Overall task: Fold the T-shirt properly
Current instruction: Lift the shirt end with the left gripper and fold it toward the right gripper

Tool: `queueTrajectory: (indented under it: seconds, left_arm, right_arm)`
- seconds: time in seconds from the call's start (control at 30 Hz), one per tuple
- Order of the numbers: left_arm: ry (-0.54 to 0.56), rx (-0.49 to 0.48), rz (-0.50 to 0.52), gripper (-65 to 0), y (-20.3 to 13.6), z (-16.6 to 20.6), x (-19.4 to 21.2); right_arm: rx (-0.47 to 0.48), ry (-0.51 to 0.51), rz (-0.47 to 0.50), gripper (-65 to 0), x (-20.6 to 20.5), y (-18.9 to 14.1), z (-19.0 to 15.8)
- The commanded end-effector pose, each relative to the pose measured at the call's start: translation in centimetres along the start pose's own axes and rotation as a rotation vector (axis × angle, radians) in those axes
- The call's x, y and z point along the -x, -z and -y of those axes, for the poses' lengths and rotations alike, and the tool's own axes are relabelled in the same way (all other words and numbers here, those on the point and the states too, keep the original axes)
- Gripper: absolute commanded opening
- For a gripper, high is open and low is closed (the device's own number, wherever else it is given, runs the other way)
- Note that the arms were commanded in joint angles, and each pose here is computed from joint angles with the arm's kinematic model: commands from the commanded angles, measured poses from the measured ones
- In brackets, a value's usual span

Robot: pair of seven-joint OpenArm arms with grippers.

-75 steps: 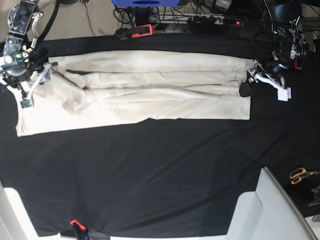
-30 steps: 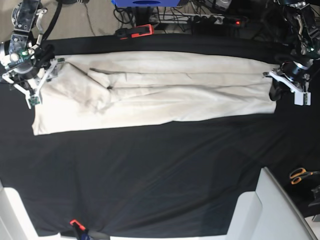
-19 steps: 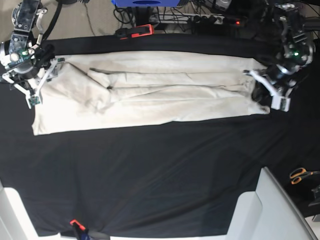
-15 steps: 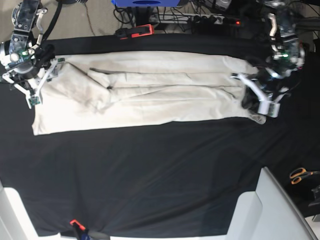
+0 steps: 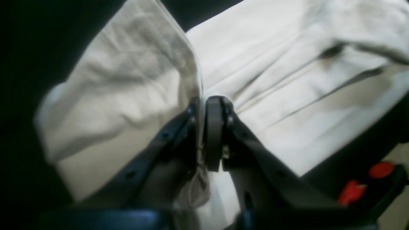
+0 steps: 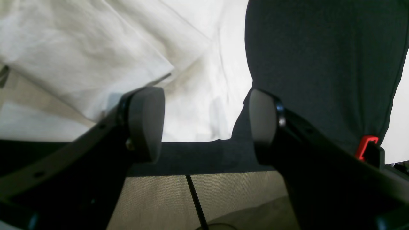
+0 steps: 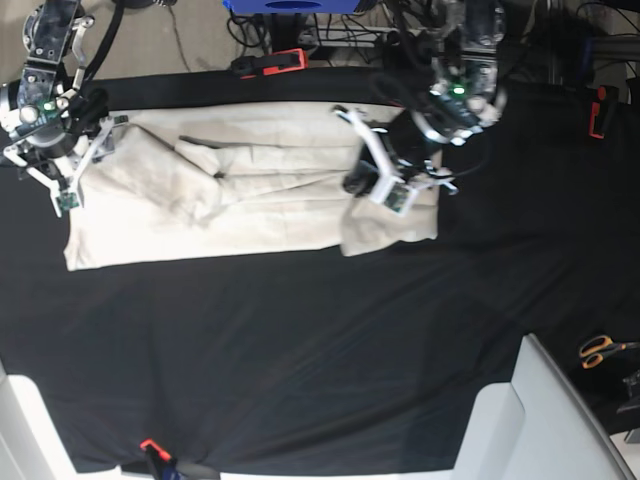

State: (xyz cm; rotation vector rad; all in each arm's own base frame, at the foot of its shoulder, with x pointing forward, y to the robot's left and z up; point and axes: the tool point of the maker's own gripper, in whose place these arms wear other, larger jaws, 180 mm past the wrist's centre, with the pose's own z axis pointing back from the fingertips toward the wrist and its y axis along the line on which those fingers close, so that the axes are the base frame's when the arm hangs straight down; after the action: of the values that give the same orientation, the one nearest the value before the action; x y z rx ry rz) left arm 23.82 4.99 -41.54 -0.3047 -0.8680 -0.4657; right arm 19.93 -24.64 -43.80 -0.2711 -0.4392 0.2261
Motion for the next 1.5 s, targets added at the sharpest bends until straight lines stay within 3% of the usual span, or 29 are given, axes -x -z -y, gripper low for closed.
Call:
queueTrajectory:
  seconds: [0.0,0.47,0.93,1.47]
  left_arm:
    - [0.006,0.012,0.061,-65.0,0.5,0.6,-2.0]
    - [0.030,0.142,0.012,-65.0,5.2,5.4,-1.8]
    - [0.021,0.148,0.004,-65.0,6.3,5.4,-2.1]
    - [0.014,0.205,-0.002,-65.0,7.9,7.9,-2.6]
  right_arm:
    - [0.023,-0.002,0.036,-25.4,-1.0,-0.4,0.9]
    - [0.023,-0.002,0.036,-25.4,-1.0,-0.4,0.9]
    - [0.025,-0.003,0.037,-25.4,-1.1,-0.4,0.9]
    - [0.025,-0.003,0.037,-25.4,-1.1,-0.4,0.9]
